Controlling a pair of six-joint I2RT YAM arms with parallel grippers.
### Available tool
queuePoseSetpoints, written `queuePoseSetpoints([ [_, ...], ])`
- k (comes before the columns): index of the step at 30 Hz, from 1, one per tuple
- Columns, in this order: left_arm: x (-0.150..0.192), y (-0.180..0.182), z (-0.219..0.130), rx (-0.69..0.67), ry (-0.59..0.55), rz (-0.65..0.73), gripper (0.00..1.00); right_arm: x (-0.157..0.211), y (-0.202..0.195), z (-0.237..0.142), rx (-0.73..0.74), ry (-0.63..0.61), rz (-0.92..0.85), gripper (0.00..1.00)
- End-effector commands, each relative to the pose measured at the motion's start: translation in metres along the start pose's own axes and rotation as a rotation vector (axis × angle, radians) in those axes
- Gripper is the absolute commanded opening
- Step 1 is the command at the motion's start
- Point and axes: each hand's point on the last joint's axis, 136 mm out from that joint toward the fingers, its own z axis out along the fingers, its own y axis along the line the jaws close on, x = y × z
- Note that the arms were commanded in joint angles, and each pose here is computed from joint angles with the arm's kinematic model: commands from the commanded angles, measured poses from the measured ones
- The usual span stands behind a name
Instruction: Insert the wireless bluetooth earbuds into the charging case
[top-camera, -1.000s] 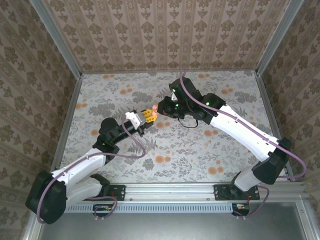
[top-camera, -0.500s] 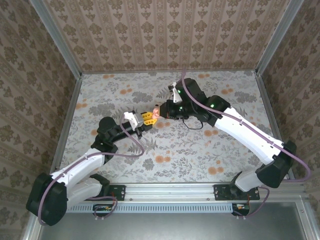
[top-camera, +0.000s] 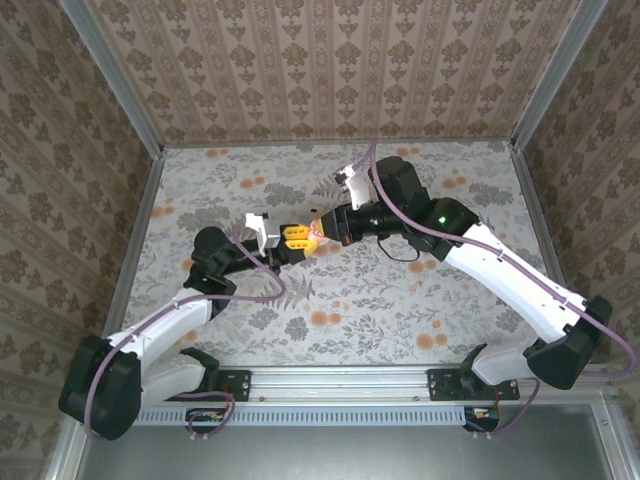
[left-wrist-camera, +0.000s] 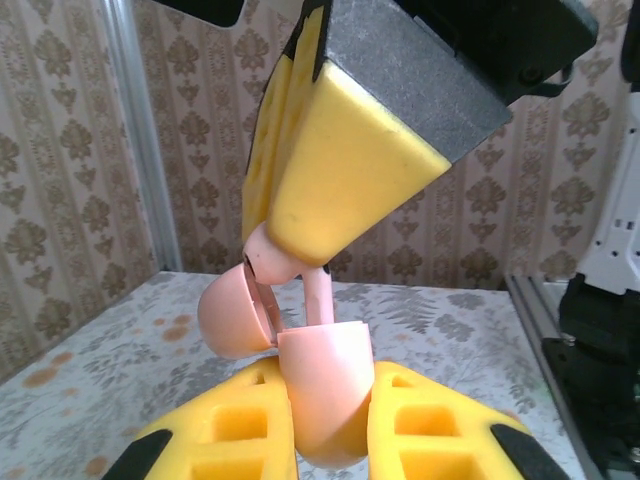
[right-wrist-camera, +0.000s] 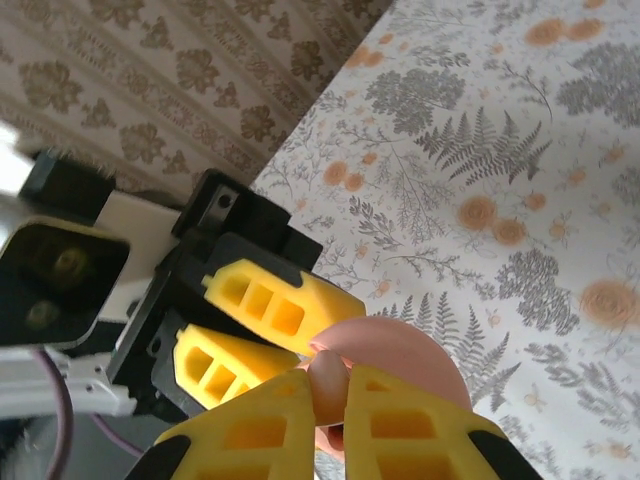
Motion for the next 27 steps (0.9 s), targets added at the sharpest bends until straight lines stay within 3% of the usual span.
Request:
queuePoseSetpoints([
  [1,-0.031,-0.012,0.003,0.100,-0.062,0.015,0.00,0.014,0.010,-0.006,-0.063,0.059,-0.154,0.11],
  [12,-0.057,-0.014,0.009,0.186,-0.124,-0.074,0.00,0.020,0.022,-0.027,-0.138,0.048,-0.393,0.14],
  [19,-0.073,-0.010,0.013,0.202,-0.166,-0.086,0.00,0.005,0.027,-0.037,-0.238,-0.020,-0.372,0.13],
  [27,-0.074,-0.017,0.019,0.245,-0.158,-0.077,0.00,0.000,0.036,-0.041,-0.343,0.001,-0.357,0.11],
])
